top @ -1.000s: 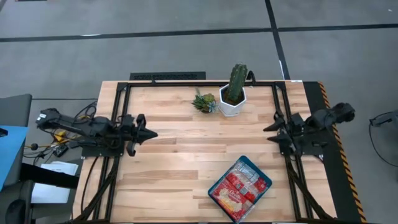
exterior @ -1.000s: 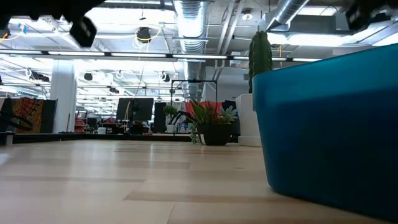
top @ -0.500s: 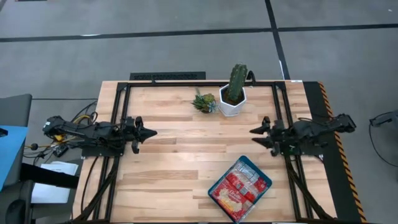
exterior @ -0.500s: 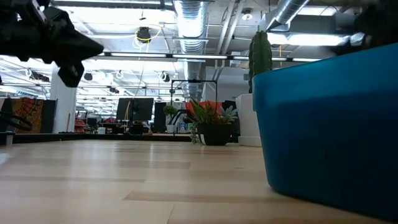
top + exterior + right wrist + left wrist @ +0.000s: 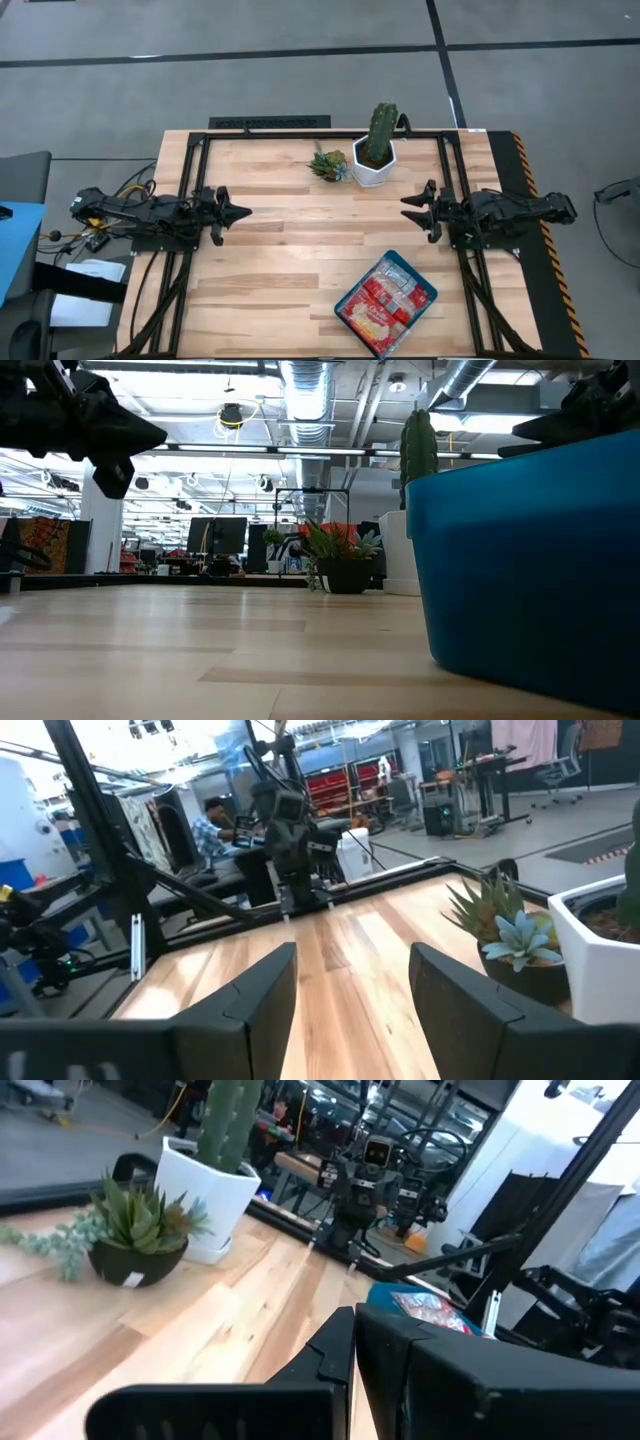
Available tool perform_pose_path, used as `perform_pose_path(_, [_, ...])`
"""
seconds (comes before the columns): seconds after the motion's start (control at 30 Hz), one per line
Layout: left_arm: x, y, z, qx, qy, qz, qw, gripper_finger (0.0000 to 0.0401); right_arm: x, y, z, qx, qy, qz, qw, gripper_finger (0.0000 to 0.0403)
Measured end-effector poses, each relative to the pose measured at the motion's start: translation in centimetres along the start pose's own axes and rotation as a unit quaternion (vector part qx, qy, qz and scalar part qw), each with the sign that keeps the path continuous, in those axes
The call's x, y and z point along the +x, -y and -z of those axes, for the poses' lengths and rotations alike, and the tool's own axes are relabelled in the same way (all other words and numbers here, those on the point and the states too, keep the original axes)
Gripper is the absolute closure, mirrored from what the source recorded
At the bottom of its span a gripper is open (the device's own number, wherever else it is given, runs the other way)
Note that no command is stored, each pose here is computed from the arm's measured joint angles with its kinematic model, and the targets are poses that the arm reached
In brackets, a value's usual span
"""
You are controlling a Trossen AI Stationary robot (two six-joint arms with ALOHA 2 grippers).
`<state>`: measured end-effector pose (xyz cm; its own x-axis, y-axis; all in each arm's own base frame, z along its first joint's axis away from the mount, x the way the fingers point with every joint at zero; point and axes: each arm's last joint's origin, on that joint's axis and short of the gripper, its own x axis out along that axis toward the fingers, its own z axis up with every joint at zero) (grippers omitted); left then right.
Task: Sort popcorn bags into baskets
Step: Return to Home Position
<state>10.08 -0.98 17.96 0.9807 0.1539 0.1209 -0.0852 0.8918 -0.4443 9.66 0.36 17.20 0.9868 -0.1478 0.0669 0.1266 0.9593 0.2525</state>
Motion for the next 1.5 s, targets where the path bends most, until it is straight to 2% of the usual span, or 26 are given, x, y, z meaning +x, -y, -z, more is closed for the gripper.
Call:
perform_pose_path(0.1, [0.0, -0.1, 0.2, -0.008, -0.008, -0.004, 1.0, 0.0399, 0.0, 0.0, 0.0, -0.001, -0.002, 0.0, 1.0, 0.0189])
perform_pose_path(0.47, [-0.1, -0.6, 1.3, 0.024, -0.074, -0.032, 0.996, 0.0399, 0.0, 0.0, 0.1, -0.002, -0.006, 0.001, 1.0, 0.0195])
perform_pose_path(1.5, [-0.1, -0.6, 1.2, 0.025, -0.077, -0.034, 0.996, 0.0399, 0.0, 0.0, 0.2, -0.003, -0.007, 0.001, 1.0, 0.0193])
